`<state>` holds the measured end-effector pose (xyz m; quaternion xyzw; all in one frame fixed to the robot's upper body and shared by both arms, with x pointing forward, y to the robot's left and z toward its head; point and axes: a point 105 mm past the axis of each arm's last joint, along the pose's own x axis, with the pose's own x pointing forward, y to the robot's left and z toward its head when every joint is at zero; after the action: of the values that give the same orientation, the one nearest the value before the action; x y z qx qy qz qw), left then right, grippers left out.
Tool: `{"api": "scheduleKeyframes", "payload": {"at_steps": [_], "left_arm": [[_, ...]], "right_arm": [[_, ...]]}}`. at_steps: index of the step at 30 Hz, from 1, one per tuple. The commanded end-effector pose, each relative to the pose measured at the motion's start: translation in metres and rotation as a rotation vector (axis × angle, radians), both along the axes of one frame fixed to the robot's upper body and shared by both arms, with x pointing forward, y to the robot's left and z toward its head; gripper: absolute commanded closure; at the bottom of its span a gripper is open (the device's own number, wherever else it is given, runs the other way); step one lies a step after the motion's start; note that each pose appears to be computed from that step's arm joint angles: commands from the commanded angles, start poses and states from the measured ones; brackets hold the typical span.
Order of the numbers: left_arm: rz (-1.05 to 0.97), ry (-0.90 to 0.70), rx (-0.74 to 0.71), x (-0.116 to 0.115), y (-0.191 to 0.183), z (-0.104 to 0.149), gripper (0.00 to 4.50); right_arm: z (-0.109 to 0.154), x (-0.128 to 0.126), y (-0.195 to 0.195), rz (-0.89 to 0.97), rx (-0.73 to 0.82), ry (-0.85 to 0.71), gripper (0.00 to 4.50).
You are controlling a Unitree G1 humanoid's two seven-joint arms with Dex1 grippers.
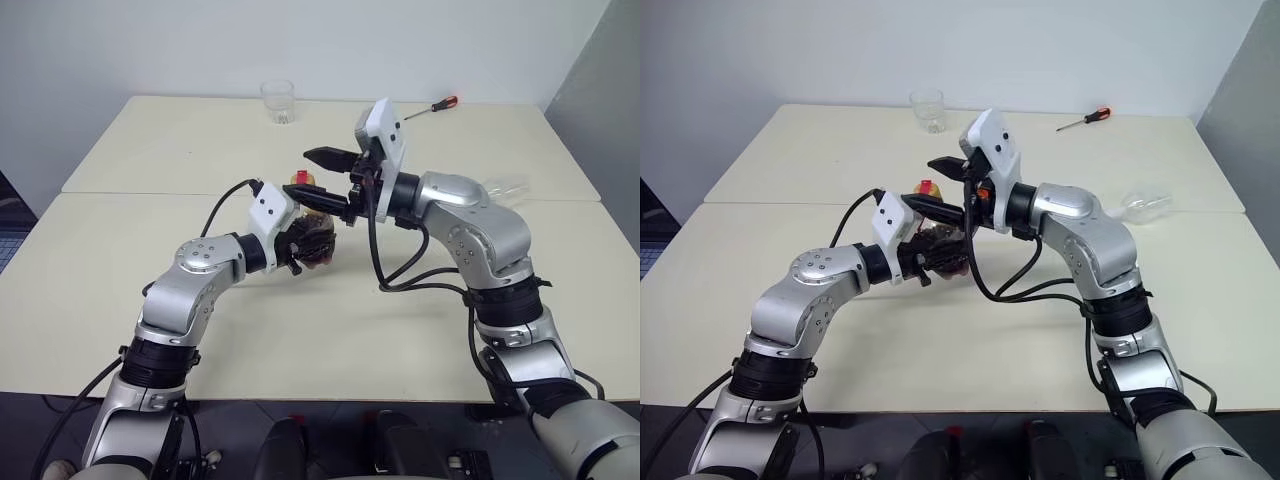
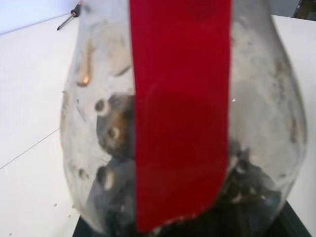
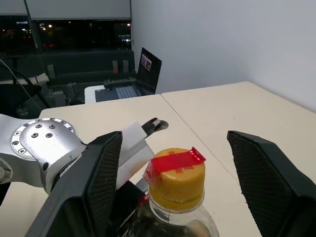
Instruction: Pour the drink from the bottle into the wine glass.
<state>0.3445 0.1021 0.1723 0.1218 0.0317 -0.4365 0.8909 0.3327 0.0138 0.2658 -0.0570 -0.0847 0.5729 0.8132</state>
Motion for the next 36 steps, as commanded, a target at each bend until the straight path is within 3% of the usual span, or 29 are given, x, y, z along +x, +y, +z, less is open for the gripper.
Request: {"api": "scheduleKeyframes", "payload": {"at_steps": [1,5,10,11,17,25,31,36], "left_arm": [[-0.026,-0.093,-0.007,0.001,-0.006,0.022,2.66],[-0.033,-0.100,-0.006,0.001,-0.008,0.024,2.66],[-0.039,-0.102,-0.009,0.000,-0.008,0.026,2.66],[-0.041,-0.101,-0.009,-0.001,-0.009,0.026,2.66],[-0.054,-0.097,-0.015,-0.003,-0.009,0.027,2.66],[-0.099,-0.065,-0.047,-0.013,-0.010,0.028,3.52],[-0.114,-0.052,-0.047,-0.019,-0.007,0.028,3.58],[-0.209,-0.029,-0.020,-0.039,-0.009,0.027,3.58]], "right_arm": [[0.009,-0.001,0.003,-0.003,0.018,-0.038,0.88],[0.007,0.001,0.005,-0.001,0.018,-0.031,1.39],[0.002,0.003,0.005,-0.004,0.005,-0.030,3.18],[0.002,0.003,0.004,-0.007,0.005,-0.030,3.25],[0.003,0.007,0.002,-0.020,0.014,-0.026,3.25],[0.005,0.010,-0.003,-0.024,0.015,-0.021,3.25],[0.007,0.013,-0.008,-0.023,0.010,-0.014,3.25],[0.009,0.012,-0.011,0.026,0.010,-0.002,3.25]]}}
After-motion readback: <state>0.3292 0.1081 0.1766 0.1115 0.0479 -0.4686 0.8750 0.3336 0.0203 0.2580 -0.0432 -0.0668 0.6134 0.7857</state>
